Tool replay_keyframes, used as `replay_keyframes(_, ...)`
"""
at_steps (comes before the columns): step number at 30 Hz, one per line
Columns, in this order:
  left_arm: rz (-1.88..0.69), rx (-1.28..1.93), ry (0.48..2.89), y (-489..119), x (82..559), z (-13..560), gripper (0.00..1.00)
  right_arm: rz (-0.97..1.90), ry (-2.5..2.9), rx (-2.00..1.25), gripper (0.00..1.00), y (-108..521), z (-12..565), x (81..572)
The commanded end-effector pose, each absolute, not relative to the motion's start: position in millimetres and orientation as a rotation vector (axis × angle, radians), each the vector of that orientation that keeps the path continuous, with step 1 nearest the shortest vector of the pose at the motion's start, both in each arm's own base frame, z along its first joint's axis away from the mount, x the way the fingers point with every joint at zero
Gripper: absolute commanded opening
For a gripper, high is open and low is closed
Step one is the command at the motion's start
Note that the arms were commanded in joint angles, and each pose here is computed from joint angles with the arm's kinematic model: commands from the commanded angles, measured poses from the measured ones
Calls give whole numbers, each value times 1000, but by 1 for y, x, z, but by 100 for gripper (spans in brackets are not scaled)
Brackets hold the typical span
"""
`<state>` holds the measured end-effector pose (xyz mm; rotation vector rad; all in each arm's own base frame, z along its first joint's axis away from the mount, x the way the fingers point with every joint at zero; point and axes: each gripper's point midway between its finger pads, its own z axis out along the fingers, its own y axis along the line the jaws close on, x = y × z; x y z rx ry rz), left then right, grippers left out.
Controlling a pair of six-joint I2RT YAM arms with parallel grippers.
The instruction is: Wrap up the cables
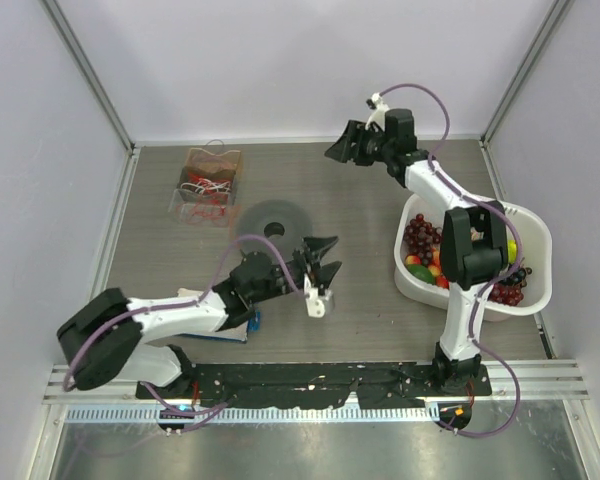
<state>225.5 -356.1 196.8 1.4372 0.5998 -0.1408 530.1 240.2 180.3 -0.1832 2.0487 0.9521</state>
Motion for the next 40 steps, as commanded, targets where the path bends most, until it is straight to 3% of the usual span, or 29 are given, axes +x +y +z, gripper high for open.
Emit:
replay_keyframes(1, -360, 1440, 957, -357, 225, 225, 68, 859, 1843, -277, 69, 224, 288, 523)
replay_keyframes(4, -382, 1401, 1186, -348, 233, 242, 92, 777, 1762, -337, 70, 212, 326, 511)
replay_keyframes(6, -403, 1312, 1361, -337, 242, 261, 100, 702, 1720, -354, 72, 201, 349, 504)
replay_keyframes(11, -497, 1024, 1729, -287, 275, 299, 100, 604, 1686, -329, 77, 169, 385, 480)
replay_keyframes(20, -740, 415, 2244, -169, 339, 310, 100, 462, 1769, -259, 80, 124, 364, 433)
replay_keyframes(24, -716, 106, 2313, -101, 358, 295, 100, 407, 1806, -156, 82, 100, 343, 415)
replay_keyframes(28, -471, 39, 2367, -55, 356, 266, 100, 377, 1814, -96, 82, 84, 330, 396)
replay_keyframes(34, -388, 28, 2405, -44, 341, 239, 100, 364, 1840, -76, 82, 76, 311, 377)
replay_keyframes(40, -344, 6, 2379, -38, 347, 249, 100, 367, 1806, -89, 82, 76, 324, 373)
